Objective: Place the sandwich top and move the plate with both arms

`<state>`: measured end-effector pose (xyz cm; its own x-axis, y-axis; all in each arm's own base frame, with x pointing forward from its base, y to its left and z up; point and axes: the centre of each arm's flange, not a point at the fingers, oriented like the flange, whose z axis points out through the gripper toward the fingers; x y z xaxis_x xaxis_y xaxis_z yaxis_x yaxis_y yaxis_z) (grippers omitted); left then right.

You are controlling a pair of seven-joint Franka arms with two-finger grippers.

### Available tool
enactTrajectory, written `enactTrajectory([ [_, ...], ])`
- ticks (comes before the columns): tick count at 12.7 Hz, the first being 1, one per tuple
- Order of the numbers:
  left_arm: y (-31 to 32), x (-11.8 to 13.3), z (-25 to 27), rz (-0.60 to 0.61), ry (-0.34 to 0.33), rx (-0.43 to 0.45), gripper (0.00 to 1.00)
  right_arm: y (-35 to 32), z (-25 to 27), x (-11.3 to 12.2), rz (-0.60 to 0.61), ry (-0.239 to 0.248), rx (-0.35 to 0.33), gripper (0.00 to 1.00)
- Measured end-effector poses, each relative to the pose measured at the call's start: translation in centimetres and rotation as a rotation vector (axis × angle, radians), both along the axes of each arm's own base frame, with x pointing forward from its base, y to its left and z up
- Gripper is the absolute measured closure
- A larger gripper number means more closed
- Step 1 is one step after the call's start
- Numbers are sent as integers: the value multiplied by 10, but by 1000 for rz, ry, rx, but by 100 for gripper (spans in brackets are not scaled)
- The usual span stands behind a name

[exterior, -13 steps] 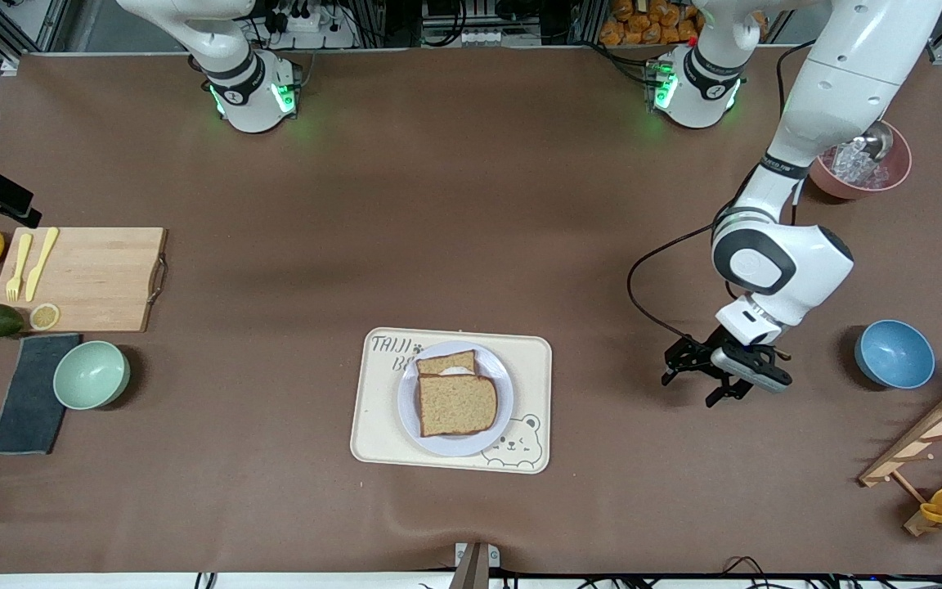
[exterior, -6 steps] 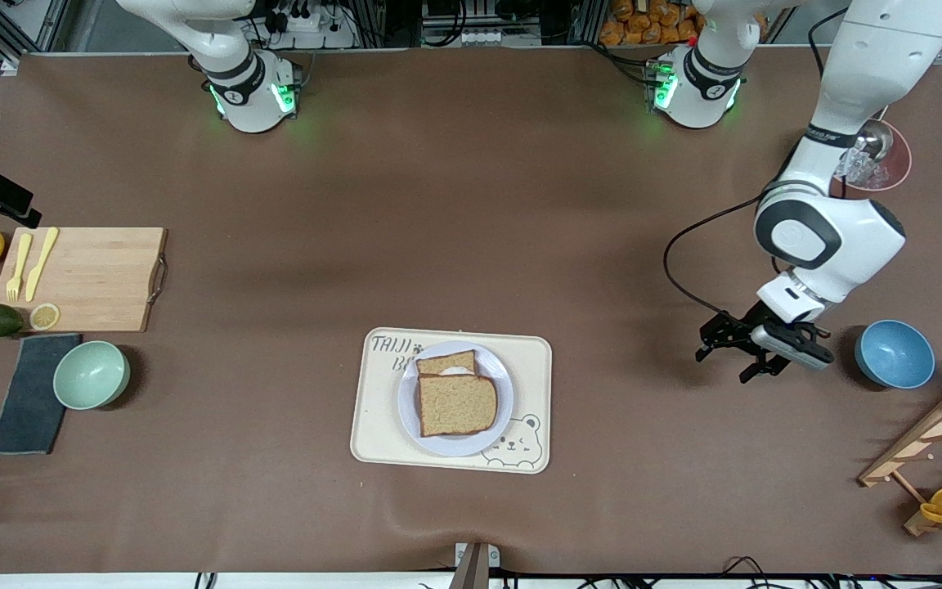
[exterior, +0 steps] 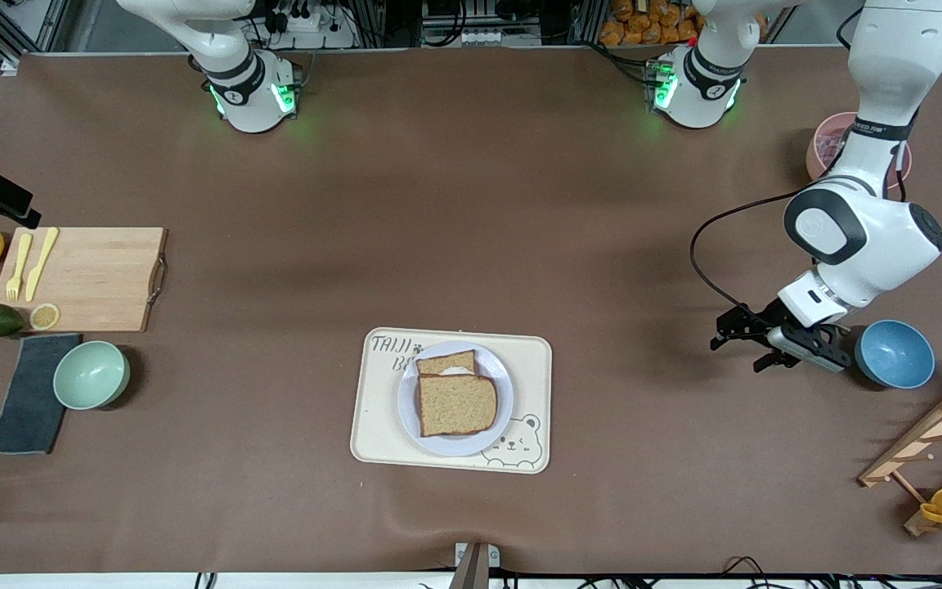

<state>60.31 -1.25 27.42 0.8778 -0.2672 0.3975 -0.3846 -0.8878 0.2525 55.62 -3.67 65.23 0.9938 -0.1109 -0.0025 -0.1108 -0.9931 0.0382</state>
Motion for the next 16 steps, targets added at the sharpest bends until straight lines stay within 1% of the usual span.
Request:
enactTrajectory([
  [2, -6, 4, 7, -15, 29, 22, 0, 0, 1, 1, 0, -9, -1, 0],
  [4, -11, 9, 16, -24, 61, 64, 0, 0, 2, 2, 1, -18, -1, 0],
  [7, -17, 17, 35, -17, 103, 115, 0, 0, 2, 2, 0, -20, -1, 0],
  [9, -22, 21, 47, -16, 135, 112, 0, -1, 2, 2, -1, -20, -1, 0],
  [11, -23, 24, 66, -40, 187, 97, 0, -1, 2, 3, -1, -27, -2, 0],
  [12, -24, 26, 78, -49, 212, 107, 0, -1, 3, 4, 0, -34, -2, 0],
  [14, -23, 31, 106, -37, 256, 187, 0, -1, 4, 4, 0, -40, -2, 0],
  [15, -23, 33, 122, -20, 277, 216, 0, -1, 4, 4, 0, -41, -2, 0],
  [16, -24, 33, 137, -5, 300, 228, 0, 0, 4, 4, 1, -41, -2, 0],
])
